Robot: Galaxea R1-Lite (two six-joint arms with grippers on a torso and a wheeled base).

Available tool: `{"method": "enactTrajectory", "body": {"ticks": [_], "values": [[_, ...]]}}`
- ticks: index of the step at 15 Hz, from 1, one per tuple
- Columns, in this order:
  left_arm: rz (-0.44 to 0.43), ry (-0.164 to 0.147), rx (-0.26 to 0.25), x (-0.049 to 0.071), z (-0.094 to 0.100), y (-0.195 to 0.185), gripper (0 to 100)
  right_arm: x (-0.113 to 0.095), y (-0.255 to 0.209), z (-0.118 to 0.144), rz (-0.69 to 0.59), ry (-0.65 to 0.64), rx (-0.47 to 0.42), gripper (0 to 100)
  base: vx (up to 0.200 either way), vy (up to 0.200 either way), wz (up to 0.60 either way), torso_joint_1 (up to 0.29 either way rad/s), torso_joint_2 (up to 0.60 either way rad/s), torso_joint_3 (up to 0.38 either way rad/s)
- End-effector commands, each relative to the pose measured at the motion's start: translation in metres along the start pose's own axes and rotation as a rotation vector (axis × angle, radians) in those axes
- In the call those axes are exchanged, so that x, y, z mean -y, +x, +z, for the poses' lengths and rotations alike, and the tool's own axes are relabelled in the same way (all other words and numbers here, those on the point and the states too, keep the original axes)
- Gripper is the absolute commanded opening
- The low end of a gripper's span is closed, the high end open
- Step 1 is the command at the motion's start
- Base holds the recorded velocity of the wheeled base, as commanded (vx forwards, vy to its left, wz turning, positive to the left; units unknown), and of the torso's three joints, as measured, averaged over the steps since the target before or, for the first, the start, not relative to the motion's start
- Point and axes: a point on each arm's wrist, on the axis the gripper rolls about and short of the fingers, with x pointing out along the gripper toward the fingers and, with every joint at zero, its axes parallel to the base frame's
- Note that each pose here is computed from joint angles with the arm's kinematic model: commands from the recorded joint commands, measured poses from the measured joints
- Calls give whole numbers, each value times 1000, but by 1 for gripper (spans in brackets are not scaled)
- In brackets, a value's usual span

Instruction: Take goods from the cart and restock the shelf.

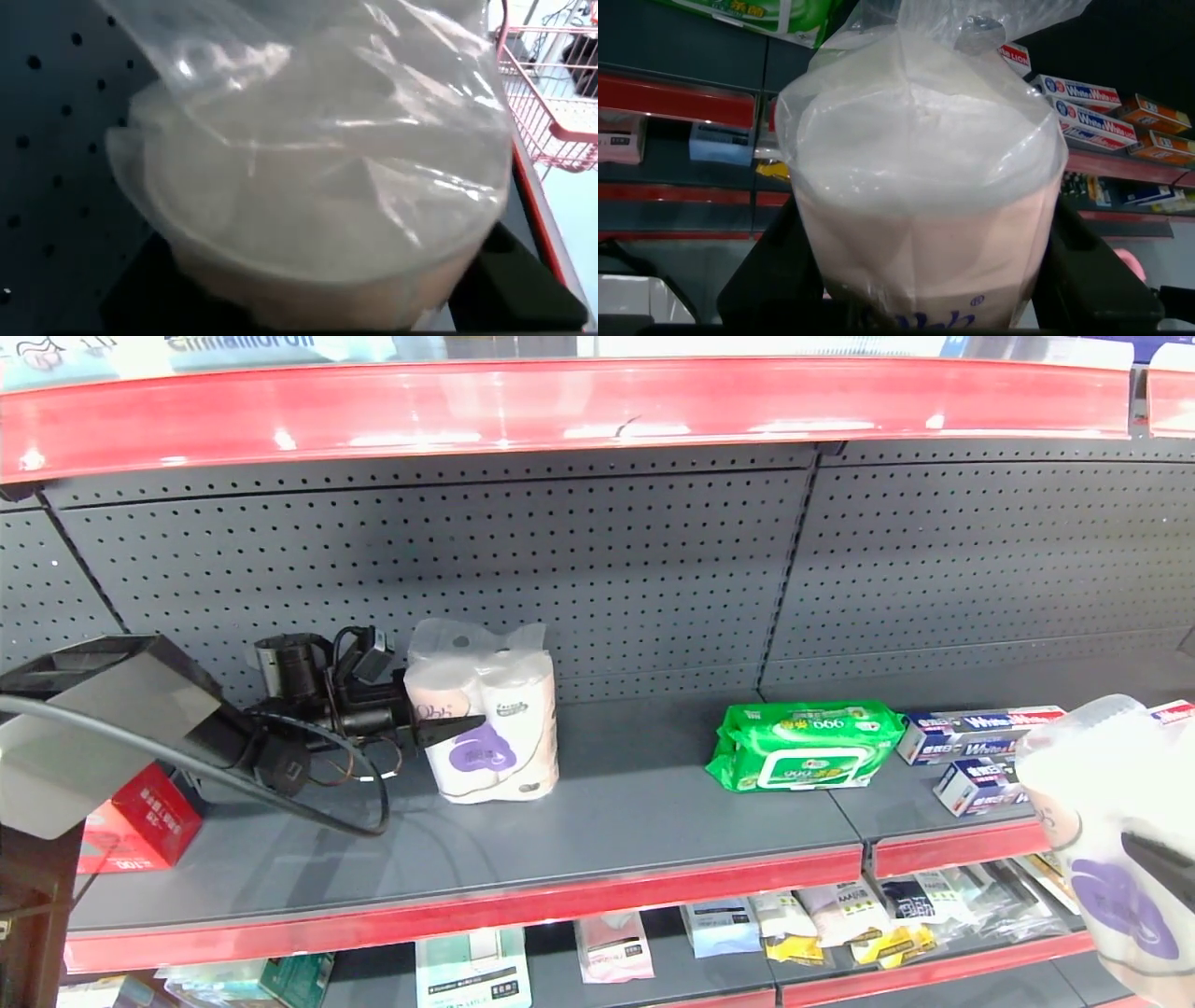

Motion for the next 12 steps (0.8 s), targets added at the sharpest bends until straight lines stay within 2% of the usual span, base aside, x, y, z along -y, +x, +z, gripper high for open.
{"method": "enactTrajectory", "body": {"ticks": [1, 3, 4, 8, 10, 12], "values": [[2, -41, -6, 12, 3, -6, 0, 0, 1, 0, 3, -2, -2, 0, 0, 0, 0, 0, 0, 0], [14, -69, 11, 22, 3, -11, 0, 0, 1, 0, 5, -2, -3, 0, 0, 0, 0, 0, 0, 0], [26, -66, 23, 24, 4, -13, 0, -1, 1, 0, 7, -3, -4, 0, 0, 0, 0, 0, 0, 0], [61, -85, 83, 28, 13, -15, 0, 0, 1, 0, 6, -1, -2, 0, 0, 0, 0, 0, 0, 0], [61, -85, 89, 31, 13, -16, 0, -1, 1, 0, 8, -1, -2, 0, 0, 0, 0, 0, 0, 0], [70, -98, 84, 37, 16, -22, 0, -1, 1, 0, 8, -1, -3, 0, 0, 0, 0, 0, 0, 0]]}}
